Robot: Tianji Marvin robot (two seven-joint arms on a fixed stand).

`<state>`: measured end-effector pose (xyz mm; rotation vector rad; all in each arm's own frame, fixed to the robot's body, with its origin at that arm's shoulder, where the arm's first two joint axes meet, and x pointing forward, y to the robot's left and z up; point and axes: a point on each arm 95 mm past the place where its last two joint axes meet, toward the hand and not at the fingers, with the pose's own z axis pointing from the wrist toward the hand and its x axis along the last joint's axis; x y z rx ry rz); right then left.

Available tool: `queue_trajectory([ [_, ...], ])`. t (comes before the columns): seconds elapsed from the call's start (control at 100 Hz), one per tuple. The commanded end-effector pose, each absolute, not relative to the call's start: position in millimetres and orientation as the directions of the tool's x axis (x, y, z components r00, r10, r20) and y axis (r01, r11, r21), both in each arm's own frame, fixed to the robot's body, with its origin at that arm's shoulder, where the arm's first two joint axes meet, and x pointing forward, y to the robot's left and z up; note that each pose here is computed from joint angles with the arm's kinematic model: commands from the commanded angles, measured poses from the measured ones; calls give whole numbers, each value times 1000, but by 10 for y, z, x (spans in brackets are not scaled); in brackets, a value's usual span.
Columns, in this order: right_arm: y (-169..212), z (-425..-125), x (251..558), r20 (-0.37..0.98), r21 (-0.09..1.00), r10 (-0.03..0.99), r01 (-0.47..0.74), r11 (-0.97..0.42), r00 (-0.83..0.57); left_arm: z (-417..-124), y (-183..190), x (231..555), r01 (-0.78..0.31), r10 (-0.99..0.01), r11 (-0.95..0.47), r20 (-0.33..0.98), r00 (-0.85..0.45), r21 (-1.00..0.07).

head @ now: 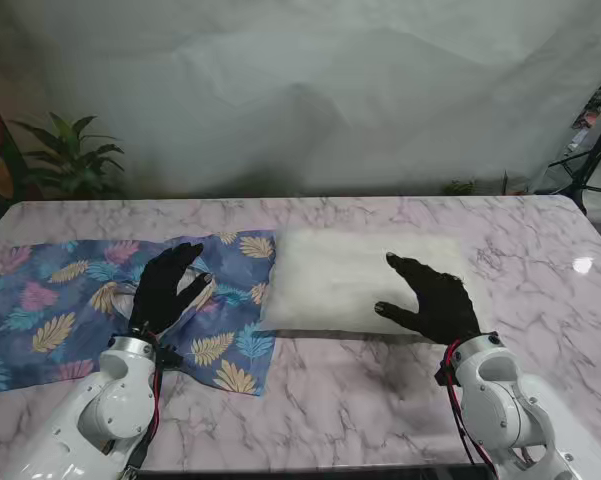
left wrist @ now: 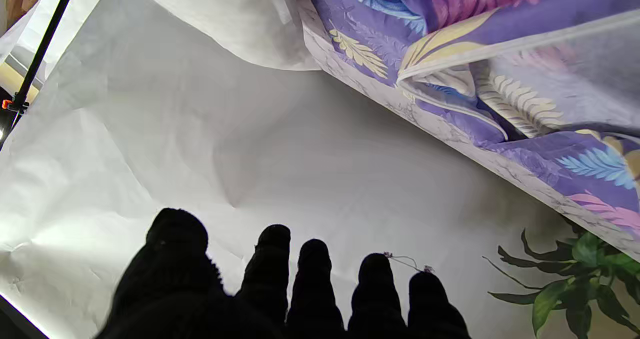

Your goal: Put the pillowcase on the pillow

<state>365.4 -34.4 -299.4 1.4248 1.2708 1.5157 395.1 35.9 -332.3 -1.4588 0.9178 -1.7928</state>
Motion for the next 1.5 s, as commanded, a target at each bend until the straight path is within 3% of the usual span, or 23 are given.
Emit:
queue_trajectory([
  [0.0, -339, -3012, 3628, 305, 949, 940, 137, -285, -156, -3324, 309, 3934, 30, -823, -551, 537, -186, -834],
  [0.57, -325, -3027, 3654, 305, 947, 939, 156, -282, -155, -3276, 275, 3915, 23, -829, -539, 526, -191, -842],
  [0.79, -315, -3062, 3665, 307, 944, 939, 177, -279, -158, -3149, 351, 3931, -50, -864, -475, 476, -162, -879],
  [0.96, -291, -3073, 3683, 328, 938, 930, 175, -300, -165, -3005, 672, 4013, -156, -918, -353, 373, -131, -923],
  [1.21, -263, -3080, 3704, 333, 935, 927, 188, -300, -175, -2795, 1181, 4058, -193, -981, -87, 117, -153, -977],
  [1.49, -270, -3079, 3702, 334, 934, 928, 193, -301, -168, -2795, 1546, 4005, -357, -978, 142, -76, -192, -923],
])
